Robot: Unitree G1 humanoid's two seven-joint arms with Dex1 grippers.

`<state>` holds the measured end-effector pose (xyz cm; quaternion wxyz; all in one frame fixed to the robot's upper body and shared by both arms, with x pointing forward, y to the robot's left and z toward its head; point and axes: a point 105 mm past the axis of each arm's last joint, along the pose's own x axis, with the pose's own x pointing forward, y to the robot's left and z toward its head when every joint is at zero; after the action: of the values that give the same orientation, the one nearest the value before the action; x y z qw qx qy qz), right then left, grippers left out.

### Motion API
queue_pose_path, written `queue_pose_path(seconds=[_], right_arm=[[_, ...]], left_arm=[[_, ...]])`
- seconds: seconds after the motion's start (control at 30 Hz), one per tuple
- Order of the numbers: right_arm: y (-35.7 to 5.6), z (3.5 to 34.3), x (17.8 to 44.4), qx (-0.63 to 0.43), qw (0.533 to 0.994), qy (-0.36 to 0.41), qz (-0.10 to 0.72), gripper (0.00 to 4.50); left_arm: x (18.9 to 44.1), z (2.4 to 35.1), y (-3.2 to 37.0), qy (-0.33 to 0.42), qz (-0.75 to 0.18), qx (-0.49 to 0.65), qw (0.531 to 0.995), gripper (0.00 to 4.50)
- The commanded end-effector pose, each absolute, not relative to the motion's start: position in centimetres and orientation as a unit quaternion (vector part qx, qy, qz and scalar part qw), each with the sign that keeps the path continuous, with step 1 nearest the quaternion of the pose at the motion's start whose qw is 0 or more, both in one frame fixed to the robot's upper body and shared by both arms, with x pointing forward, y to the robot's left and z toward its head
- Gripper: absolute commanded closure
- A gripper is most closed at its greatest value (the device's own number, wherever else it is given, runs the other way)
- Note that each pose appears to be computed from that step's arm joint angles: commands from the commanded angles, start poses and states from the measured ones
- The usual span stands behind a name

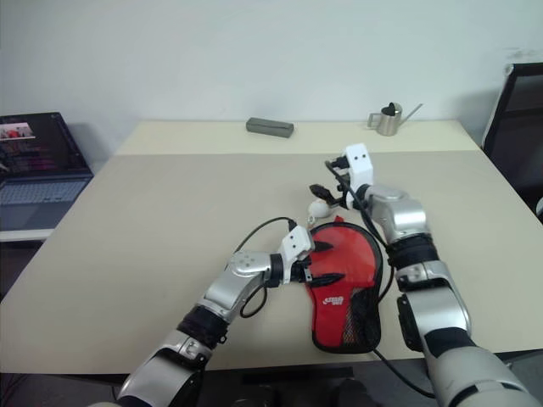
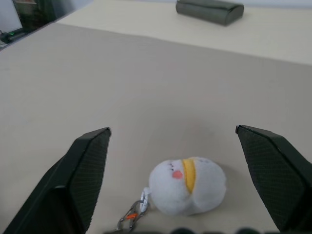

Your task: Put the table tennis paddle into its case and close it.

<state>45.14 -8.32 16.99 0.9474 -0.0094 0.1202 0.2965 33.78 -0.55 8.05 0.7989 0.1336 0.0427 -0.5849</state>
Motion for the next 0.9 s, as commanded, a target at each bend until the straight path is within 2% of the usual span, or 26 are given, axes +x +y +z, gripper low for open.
queue_pose_path(seconds=[0.03,0.27,0.6,0.7,0.9], right_arm=[[-7.9,18.0,46.3,-0.012,0.956,0.097,0.276,0.0],[-6.8,15.7,46.8,-0.03,0.958,0.118,0.261,0.0],[-5.2,14.5,46.4,-0.051,0.95,0.129,0.279,0.0],[-5.1,14.4,46.4,-0.061,0.95,0.127,0.28,0.62],[-4.7,13.7,46.0,-0.107,0.939,0.13,0.299,2.66]], left_arm=[[33.3,7.5,-1.0,0.049,-0.591,0.144,0.792,0.3],[33.1,7.4,-1.0,0.049,-0.593,0.147,0.79,0.3],[32.9,7.4,-0.7,0.052,-0.591,0.15,0.791,0.3],[32.9,7.3,-0.7,0.053,-0.59,0.152,0.792,0.25],[32.9,7.2,-0.5,0.055,-0.588,0.153,0.792,0.25]])
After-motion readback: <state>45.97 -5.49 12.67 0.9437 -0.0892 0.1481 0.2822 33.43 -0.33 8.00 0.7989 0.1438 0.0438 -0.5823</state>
